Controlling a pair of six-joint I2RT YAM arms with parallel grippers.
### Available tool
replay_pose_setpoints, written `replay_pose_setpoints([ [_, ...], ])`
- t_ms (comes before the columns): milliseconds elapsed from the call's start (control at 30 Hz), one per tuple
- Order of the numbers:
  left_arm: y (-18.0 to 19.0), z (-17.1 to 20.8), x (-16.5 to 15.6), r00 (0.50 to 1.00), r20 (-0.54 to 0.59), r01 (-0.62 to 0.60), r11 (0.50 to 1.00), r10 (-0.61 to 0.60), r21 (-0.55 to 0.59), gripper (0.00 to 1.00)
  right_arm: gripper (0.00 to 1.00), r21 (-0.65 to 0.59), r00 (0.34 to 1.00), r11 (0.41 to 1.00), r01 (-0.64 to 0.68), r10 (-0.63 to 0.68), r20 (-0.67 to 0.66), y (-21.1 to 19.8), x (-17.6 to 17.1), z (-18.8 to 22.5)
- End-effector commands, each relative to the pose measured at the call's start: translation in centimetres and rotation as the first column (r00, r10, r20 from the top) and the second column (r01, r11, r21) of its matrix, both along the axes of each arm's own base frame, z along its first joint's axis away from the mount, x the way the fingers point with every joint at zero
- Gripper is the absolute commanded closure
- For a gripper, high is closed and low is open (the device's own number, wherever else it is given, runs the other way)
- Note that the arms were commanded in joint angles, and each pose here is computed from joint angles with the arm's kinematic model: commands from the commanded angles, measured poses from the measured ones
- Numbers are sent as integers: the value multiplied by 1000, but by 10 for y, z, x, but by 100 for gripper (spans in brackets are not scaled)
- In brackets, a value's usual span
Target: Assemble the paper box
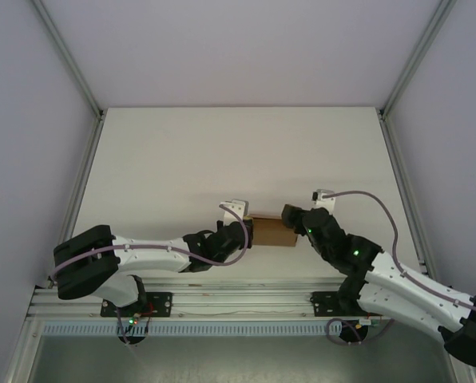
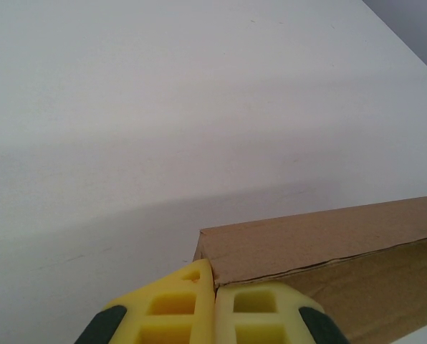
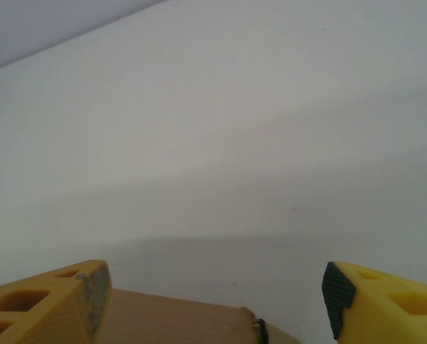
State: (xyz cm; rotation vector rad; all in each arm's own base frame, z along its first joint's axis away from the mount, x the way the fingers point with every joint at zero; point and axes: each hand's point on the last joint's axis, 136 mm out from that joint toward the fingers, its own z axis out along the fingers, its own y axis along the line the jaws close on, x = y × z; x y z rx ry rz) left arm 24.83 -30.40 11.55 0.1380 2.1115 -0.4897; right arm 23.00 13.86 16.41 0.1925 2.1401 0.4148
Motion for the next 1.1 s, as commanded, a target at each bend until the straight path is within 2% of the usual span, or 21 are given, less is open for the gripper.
replay_pose_setpoints([
  [0, 9, -32, -17, 996, -73, 60, 989, -51, 133, 100, 27, -17, 996, 1000, 25, -26, -86, -7, -2, -18],
  [200, 5, -25, -17, 995, -59, 85, 988, -78, 129, 99, 39, -31, 977, 996, 82, -86, -196, -20, -7, -56],
  [367, 3, -12, -18, 993, -25, 114, 986, -112, 124, 96, 42, 26, 969, 997, 70, -62, -237, -16, -17, -80],
  [600, -3, -3, -26, 979, -21, 205, 968, -204, 145, 70, 48, 91, 977, 994, 62, -41, -211, -13, -19, -94],
  [667, 2, -3, -26, 980, -17, 199, 966, -199, 163, 62, 52, 94, 975, 993, 72, -51, -214, -15, -20, -98],
  [800, 11, -2, -27, 982, -6, 185, 966, -187, 183, 52, 53, 81, 971, 992, 92, -71, -230, -20, -22, -107],
  [867, 11, 2, -29, 979, -7, 202, 964, -204, 172, 44, 53, 80, 969, 993, 92, -71, -237, -20, -24, -110],
  [967, 9, 14, -34, 974, -11, 226, 965, -227, 136, 25, 54, 81, 969, 992, 92, -70, -237, -21, -24, -112],
  [1067, 12, 34, -34, 981, -11, 192, 979, -192, 72, 0, 58, 73, 971, 993, 90, -71, -229, -22, -24, -114],
])
